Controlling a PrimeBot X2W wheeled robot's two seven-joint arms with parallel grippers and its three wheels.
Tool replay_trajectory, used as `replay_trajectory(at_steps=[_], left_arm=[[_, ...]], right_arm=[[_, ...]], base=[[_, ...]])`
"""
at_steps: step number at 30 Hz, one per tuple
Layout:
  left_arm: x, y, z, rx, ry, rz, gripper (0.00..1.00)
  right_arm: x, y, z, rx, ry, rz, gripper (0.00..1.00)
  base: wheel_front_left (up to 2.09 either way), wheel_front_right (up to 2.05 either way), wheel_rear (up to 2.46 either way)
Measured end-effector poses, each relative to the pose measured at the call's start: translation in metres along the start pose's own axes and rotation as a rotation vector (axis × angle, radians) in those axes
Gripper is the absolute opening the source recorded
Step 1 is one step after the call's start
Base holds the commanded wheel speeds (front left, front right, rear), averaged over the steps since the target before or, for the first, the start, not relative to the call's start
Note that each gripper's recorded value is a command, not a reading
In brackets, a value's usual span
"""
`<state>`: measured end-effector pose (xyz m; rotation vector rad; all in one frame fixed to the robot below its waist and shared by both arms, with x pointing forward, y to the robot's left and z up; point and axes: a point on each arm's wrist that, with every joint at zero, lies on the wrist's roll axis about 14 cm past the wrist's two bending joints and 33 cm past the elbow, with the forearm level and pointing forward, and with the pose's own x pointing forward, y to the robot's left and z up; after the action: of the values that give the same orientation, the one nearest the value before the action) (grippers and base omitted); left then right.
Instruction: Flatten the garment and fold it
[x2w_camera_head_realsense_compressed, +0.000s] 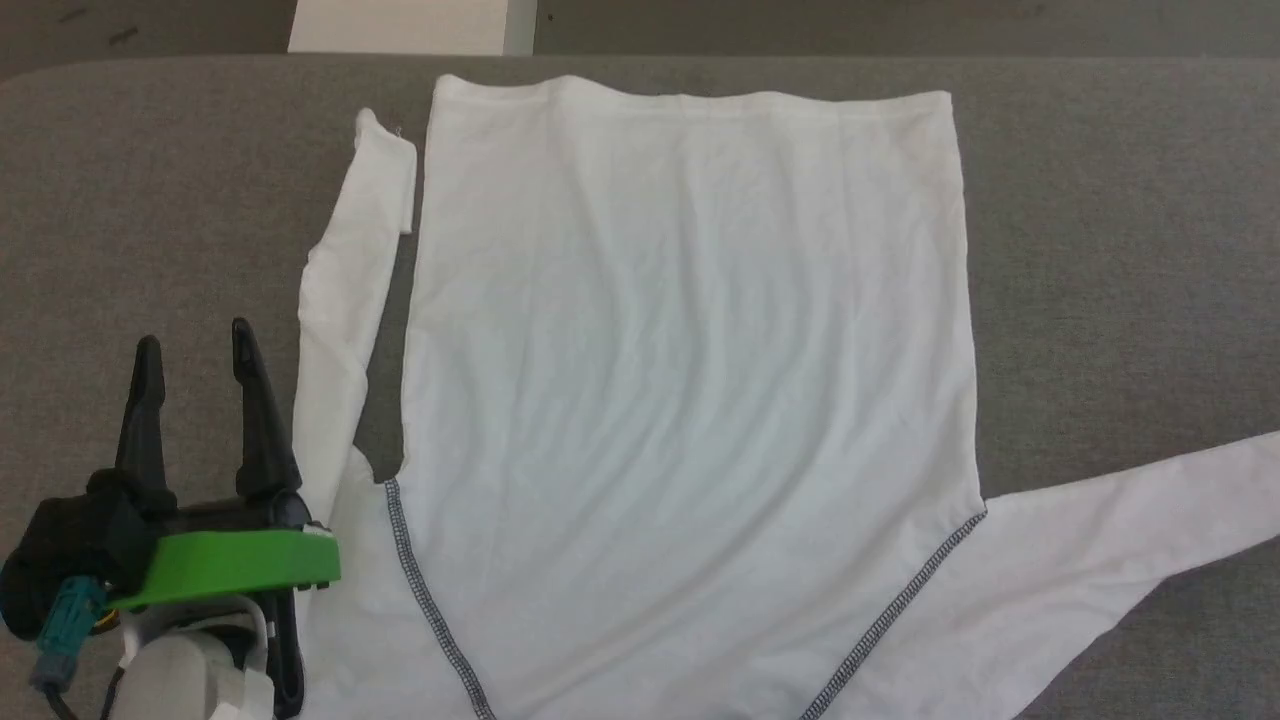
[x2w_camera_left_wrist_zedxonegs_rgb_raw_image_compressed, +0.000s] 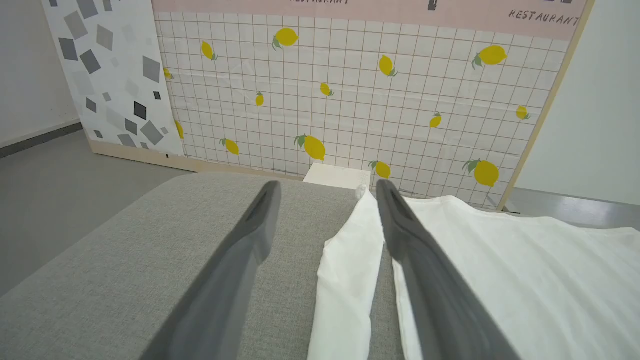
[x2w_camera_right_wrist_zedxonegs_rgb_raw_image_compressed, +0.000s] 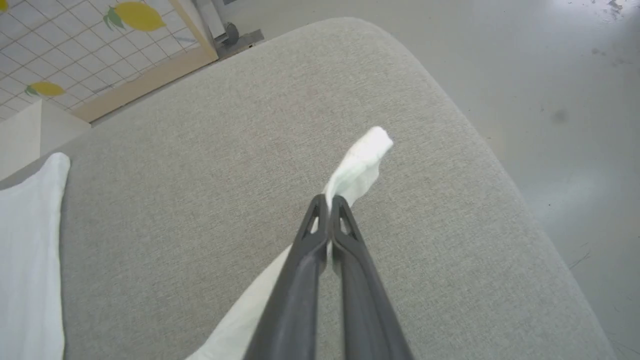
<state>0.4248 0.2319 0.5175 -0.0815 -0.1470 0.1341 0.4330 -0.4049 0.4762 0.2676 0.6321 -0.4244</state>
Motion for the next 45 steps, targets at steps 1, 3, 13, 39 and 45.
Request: replay_trajectory(at_steps=[1, 3, 13, 39, 45], left_arm=[[-0.002, 0.000, 0.003, -0.002, -0.006, 0.000, 1.00], [-0.006, 0.000, 0.009, -0.005, -0.017, 0.003, 1.00], [-0.022, 0.004, 0.028, -0.024, -0.057, 0.017, 1.00], [-0.044, 0.021, 0.041, 0.007, -0.080, 0.059, 1.00], [-0.049, 0.030, 0.040, 0.006, -0.073, 0.091, 1.00]], right_arm=[[-0.009, -0.012, 0.000, 0.009, -0.013, -0.024, 0.00], [-0.023, -0.030, -0.002, 0.026, -0.023, -0.057, 0.00], [-0.067, -0.046, 0.019, 0.001, -0.137, -0.090, 0.00], [-0.186, 0.341, -0.152, -0.529, 0.129, 1.094, 0.00], [-0.198, 0.394, -0.202, -0.669, 0.206, 1.221, 0.00]], base=[[0.00, 0.00, 0.00], [0.00, 0.00, 0.00], [0.00, 0.00, 0.00], [0.00, 0.00, 0.00], [0.00, 0.00, 0.00]])
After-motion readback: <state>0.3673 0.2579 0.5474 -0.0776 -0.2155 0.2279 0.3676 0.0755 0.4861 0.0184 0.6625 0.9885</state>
